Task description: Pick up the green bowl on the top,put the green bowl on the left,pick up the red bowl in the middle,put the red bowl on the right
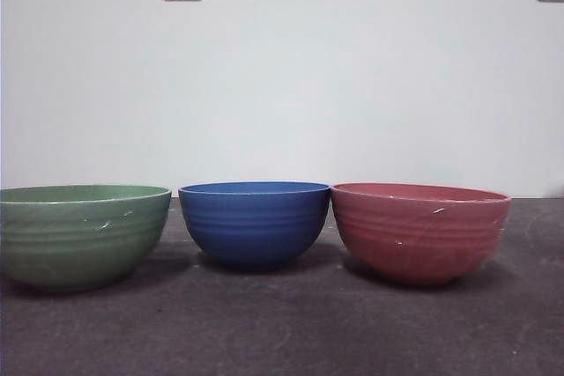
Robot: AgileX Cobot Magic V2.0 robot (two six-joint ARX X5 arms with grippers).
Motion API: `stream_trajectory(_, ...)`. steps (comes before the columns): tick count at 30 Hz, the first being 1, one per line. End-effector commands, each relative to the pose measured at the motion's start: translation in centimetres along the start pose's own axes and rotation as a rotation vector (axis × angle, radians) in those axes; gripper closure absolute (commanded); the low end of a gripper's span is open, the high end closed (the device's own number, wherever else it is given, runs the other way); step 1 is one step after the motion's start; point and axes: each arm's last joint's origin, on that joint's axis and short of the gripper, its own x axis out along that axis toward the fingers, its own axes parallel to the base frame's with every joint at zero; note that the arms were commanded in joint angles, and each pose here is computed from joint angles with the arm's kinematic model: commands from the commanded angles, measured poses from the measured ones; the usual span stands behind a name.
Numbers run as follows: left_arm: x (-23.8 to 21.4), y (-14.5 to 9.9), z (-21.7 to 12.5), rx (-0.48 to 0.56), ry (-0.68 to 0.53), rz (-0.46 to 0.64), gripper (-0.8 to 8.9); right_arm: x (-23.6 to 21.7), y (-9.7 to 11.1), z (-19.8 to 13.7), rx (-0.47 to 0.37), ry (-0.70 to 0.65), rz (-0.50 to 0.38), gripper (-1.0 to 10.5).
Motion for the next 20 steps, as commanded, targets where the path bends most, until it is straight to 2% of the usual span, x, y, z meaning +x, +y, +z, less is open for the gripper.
stream_trajectory(1,0.3,0.0,-2.3,-0.032,-0.04,0.002,8.21,-1.1,0.0,-1.9,0.038,-0.033,-0.025,9.6)
stream_trajectory(3,0.2,0.0,-3.0,-0.031,-0.053,0.0,8.21,-1.5,-0.1,-2.4,0.042,-0.024,-0.042,9.6)
stream_trajectory(9,0.4,0.0,-3.6,-0.044,0.011,-0.001,8.18,-1.8,-0.4,-2.4,0.046,-0.022,-0.154,9.4)
stream_trajectory(20,0.4,0.0,-3.8,-0.046,0.03,-0.002,8.18,-1.8,-0.4,-2.4,0.046,-0.021,-0.154,9.4)
